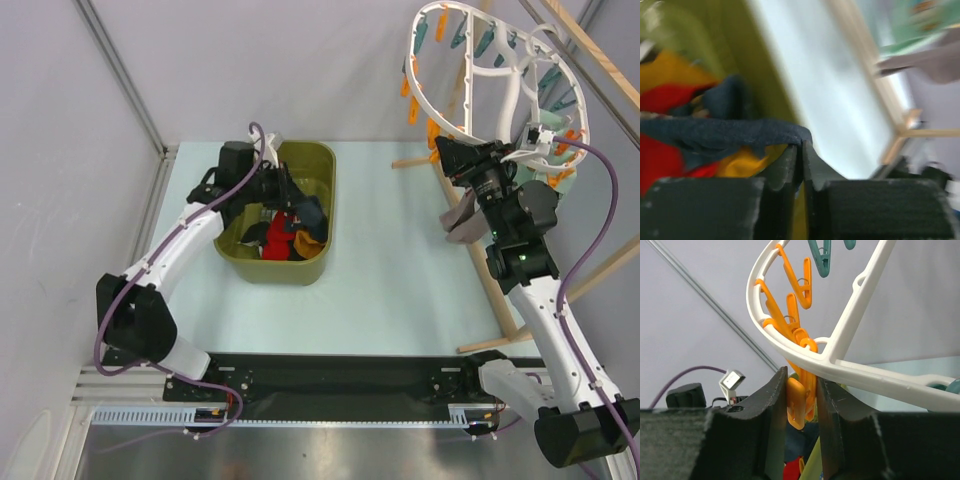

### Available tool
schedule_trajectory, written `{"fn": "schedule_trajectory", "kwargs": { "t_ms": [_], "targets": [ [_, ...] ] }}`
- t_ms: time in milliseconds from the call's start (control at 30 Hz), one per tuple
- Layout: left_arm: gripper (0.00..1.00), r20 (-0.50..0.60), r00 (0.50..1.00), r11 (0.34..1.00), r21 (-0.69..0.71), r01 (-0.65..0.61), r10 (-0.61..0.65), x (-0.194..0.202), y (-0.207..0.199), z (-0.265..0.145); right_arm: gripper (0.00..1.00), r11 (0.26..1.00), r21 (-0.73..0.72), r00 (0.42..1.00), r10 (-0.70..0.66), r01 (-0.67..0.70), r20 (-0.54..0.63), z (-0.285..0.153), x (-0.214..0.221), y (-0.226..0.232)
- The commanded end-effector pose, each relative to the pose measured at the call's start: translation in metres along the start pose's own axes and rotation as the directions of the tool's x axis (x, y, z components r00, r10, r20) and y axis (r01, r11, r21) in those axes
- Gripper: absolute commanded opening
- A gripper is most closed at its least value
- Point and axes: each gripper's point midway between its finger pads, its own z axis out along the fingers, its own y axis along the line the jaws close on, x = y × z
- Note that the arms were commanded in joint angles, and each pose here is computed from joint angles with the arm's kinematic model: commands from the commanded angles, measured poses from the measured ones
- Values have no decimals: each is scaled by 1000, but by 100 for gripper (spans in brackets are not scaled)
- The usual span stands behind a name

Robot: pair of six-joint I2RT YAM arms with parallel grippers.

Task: Remove the socks clipped to the hanger
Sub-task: Place the sock in the bin.

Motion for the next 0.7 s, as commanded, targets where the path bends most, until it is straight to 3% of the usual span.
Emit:
{"fn": "schedule_trajectory", "kwargs": {
  "t_ms": [0,67,100,167,300,433,667],
  "targets": [
    [24,11,997,969,-238,-66,70,4,44,-10,0,998,-60,1000,-25,25,-5,2,-11,19],
    [48,44,996,966,-252,-66,80,1,46,-12,0,998,-59,1000,-13,12,-8,2,-10,18],
    [64,73,993,962,-264,-73,96,-5,44,-16,0,999,-54,1000,-3,2,-9,3,-9,17],
    [76,153,976,964,-240,-114,154,-26,27,-27,0,998,-50,999,28,-29,-20,6,-5,16],
    [81,280,913,954,-33,-299,296,-47,-54,-37,0,996,-67,997,61,-64,-38,10,-2,21],
    [83,391,855,860,239,-451,340,-38,-142,-36,1,996,-55,997,63,-64,-36,10,-9,24],
    [80,419,839,785,359,-504,347,-27,-207,16,1,993,-56,994,98,-100,-42,10,-14,30]
  ]
}}
